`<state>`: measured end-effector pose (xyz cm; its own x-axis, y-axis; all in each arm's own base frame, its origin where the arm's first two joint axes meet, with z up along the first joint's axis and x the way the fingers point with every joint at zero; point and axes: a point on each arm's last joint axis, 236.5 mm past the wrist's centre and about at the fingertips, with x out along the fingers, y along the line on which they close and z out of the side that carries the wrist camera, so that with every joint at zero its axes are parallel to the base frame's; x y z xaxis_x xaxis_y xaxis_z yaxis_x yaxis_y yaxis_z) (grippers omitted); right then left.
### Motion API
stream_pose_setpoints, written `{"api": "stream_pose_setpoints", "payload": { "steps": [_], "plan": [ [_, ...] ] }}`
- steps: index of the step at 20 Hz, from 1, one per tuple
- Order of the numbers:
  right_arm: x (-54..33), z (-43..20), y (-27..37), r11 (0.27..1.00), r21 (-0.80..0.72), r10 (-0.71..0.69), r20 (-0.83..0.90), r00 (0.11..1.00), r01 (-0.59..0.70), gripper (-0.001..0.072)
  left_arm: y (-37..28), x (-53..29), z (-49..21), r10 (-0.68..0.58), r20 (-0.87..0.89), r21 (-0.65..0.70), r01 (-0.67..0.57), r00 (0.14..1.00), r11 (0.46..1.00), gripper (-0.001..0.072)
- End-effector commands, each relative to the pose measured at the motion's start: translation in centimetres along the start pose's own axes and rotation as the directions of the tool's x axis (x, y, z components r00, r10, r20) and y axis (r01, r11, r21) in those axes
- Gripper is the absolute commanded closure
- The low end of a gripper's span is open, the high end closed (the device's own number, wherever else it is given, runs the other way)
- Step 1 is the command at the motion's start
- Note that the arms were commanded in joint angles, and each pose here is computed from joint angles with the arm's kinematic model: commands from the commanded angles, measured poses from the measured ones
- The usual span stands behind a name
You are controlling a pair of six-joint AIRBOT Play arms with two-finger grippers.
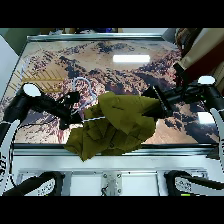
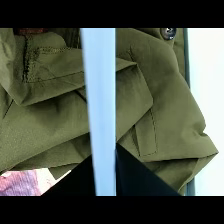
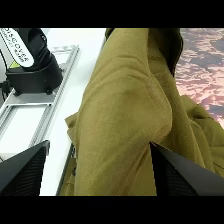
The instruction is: Fold the clothes and pants, and hang the long-sleeved shirts on hangers.
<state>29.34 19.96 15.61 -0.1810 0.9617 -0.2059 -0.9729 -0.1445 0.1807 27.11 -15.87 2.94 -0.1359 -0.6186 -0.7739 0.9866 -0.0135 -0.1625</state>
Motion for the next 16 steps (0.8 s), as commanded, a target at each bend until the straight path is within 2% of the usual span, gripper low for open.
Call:
{"api": "stream_pose_setpoints", "payload": {
  "steps": [1, 9, 10, 11, 12, 13, 16],
  "plan": [
    [0.04, -0.01, 0.00, 1.000, 0.000, 0.001, 0.000, 1.000, -0.001, -0.0005, 0.00, -0.01, 0.03, 0.000, 0.000, 0.001, 0.000, 1.000, 1.000, 0.0693],
    [0.04, -0.01, 0.00, 1.000, 0.000, 0.001, 0.000, 1.000, -0.001, 0.0002, 0.01, -0.01, 0.03, 0.001, 0.000, 0.001, -0.001, 1.000, 1.000, 0.0693],
    [0.04, -0.01, 0.01, 1.000, 0.000, 0.002, 0.000, 1.000, -0.002, 0.0053, 0.01, -0.01, 0.03, 0.001, 0.000, 0.001, -0.001, 1.000, 1.000, 0.0693],
    [0.03, -0.01, 0.02, 1.000, 0.000, 0.002, 0.001, 1.000, -0.002, 0.0305, 0.01, -0.01, 0.03, 0.001, 0.000, 0.001, -0.001, 1.000, 1.000, 0.0693],
    [0.03, -0.01, 0.03, 1.000, 0.000, 0.002, 0.001, 1.000, -0.002, 0.0620, 0.01, -0.01, 0.03, 0.001, 0.000, 0.001, -0.001, 1.000, 1.000, 0.0693],
    [0.04, 0.00, -0.01, 1.000, -0.004, 0.001, 0.001, 1.000, -0.001, 0.0693, 0.01, -0.01, 0.03, 0.001, 0.000, 0.001, -0.001, 1.000, 1.000, 0.0693],
    [0.04, 0.05, -0.14, 1.000, -0.005, -0.005, 0.003, 1.000, 0.005, 0.0693, 0.01, -0.01, 0.03, 0.001, 0.000, 0.001, -0.001, 1.000, 1.000, 0.0693]
  ]
}}
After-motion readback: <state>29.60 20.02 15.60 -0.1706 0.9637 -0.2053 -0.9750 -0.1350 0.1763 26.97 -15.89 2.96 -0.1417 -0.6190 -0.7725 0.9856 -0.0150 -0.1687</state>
